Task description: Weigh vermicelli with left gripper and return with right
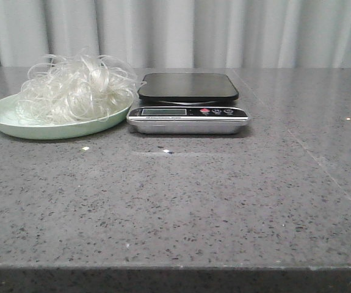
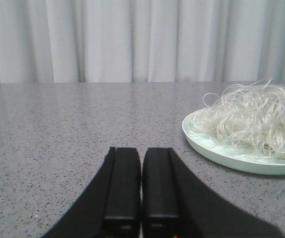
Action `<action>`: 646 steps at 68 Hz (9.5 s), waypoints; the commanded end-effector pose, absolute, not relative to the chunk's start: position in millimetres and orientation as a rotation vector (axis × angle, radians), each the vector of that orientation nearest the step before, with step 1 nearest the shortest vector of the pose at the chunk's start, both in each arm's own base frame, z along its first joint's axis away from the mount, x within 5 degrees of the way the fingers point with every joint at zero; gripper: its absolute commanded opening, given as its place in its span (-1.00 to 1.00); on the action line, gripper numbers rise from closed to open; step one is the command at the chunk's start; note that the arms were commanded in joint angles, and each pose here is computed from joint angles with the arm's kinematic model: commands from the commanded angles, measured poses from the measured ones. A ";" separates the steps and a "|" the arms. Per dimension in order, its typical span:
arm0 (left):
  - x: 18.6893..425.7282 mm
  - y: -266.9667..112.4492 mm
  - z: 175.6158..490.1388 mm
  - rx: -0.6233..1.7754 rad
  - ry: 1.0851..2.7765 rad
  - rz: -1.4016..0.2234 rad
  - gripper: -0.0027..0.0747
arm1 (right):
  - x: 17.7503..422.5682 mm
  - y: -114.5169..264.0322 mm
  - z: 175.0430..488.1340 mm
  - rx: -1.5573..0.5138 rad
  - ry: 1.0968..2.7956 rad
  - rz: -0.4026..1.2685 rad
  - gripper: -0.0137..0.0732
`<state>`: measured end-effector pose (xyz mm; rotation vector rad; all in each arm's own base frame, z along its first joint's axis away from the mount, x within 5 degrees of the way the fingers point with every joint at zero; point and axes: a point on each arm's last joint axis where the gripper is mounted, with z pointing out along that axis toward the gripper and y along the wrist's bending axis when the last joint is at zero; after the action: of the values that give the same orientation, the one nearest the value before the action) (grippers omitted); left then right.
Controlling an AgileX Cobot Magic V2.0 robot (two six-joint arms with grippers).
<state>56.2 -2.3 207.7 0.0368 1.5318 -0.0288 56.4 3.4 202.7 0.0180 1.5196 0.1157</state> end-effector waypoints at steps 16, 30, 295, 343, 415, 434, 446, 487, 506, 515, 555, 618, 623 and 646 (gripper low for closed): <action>54.1 -2.4 213.6 0.035 1.441 -0.033 -0.58 | 54.3 3.1 212.4 0.005 1.429 0.101 -0.30; 54.1 -2.4 213.6 0.035 1.441 -0.033 -0.58 | 54.3 3.1 212.4 0.005 1.429 0.101 -0.30; 364.9 -158.5 395.2 0.404 2.529 -0.367 -0.60 | 54.2 3.1 212.4 0.005 1.429 0.101 -0.30; 371.7 -267.7 361.3 0.622 2.381 -0.554 -0.32 | 54.2 3.1 212.4 0.005 1.429 0.101 -0.30; 216.3 -144.0 480.9 0.586 1.860 -0.457 0.66 | 54.2 3.1 212.4 0.005 1.429 0.101 -0.30; 152.2 -100.2 426.9 0.510 1.689 -0.459 0.66 | 54.2 3.1 212.4 0.005 1.429 0.101 -0.30; 114.2 -75.1 381.7 0.482 1.637 -0.461 0.37 | 54.2 3.1 212.4 0.005 1.429 0.101 -0.30; 30.4 -21.4 319.7 0.390 1.334 -0.495 -0.60 | 54.3 3.1 212.4 0.005 1.430 0.101 -0.30; 29.5 -20.7 320.6 0.386 1.321 -0.496 -0.60 | 44.1 0.6 250.4 0.051 1.126 0.141 -0.30; 29.3 -20.4 321.6 0.381 1.310 -0.497 -0.60 | 43.9 1.6 282.8 0.066 1.239 0.175 -0.30; 29.3 -20.4 321.8 0.381 1.309 -0.497 -0.60 | 117.5 9.8 338.3 0.057 1.668 0.184 -0.23; 29.0 -19.9 324.0 0.371 1.285 -0.498 -0.60 | 334.7 173.8 400.4 -0.441 2.280 0.403 0.70; 29.0 -19.9 324.0 0.371 1.285 -0.498 -0.60 | 346.1 179.9 396.3 -0.457 2.328 0.394 0.70; 29.0 -19.9 324.0 0.371 1.285 -0.498 -0.60 | 382.9 204.4 335.5 -0.554 2.705 0.375 0.59</action>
<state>30.8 -21.9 309.2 0.4087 1.3781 -0.4847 390.6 204.8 315.3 -0.5167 2.6786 0.3500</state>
